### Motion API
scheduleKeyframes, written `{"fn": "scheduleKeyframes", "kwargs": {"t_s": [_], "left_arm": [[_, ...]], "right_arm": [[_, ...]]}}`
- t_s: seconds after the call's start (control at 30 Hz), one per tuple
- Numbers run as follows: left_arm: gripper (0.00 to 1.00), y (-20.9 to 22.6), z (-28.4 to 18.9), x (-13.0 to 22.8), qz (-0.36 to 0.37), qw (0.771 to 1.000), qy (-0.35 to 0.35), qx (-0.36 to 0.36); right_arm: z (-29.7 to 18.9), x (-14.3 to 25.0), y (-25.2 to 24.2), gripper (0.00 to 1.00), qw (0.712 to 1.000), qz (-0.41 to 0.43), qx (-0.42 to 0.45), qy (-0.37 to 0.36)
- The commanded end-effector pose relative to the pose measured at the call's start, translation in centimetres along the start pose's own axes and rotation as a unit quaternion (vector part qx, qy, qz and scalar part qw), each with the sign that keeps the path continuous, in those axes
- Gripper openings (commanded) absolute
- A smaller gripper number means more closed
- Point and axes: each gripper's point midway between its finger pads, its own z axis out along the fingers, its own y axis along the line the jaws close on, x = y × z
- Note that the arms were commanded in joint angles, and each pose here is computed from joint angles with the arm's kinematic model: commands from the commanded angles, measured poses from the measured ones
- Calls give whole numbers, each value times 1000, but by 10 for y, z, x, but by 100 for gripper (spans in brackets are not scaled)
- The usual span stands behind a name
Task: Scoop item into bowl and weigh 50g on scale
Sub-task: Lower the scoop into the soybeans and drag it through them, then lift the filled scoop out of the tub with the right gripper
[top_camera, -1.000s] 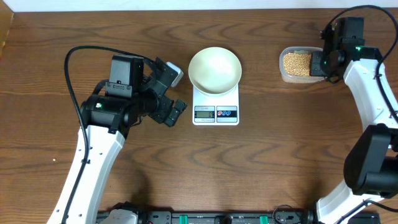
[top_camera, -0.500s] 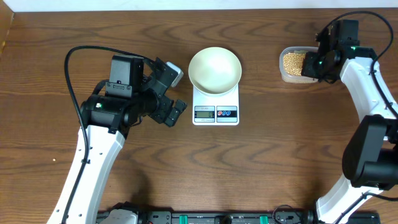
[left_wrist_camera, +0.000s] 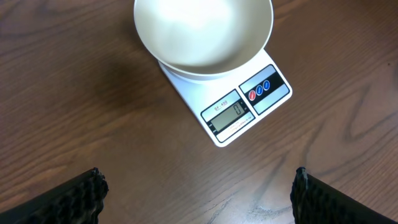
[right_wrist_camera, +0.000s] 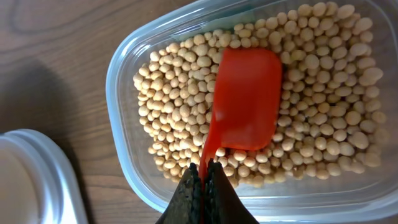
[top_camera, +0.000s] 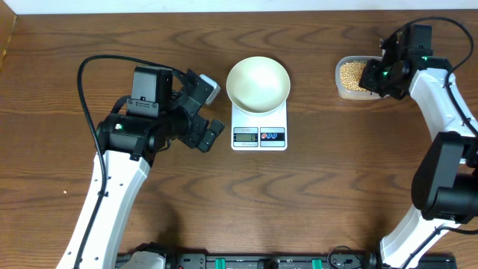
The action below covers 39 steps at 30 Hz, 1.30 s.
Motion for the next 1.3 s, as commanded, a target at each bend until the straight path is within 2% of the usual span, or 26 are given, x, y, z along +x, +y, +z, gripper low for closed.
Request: {"fn": "scheduleKeyframes", "kwargs": {"t_s": [0.0,0.77,1.27], "left_arm": [[96,1,-3,-4,10,1000,-5,-4],[96,1,-3,-4,10,1000,-5,-4],[96,1,-3,-4,10,1000,-5,-4]], "right_arm": [[10,13,8,1,997,36,-62,34],[-21,-9,-27,1,980,114,-160,15],[-40,-15,-28,1,966,110,-232,4]]}}
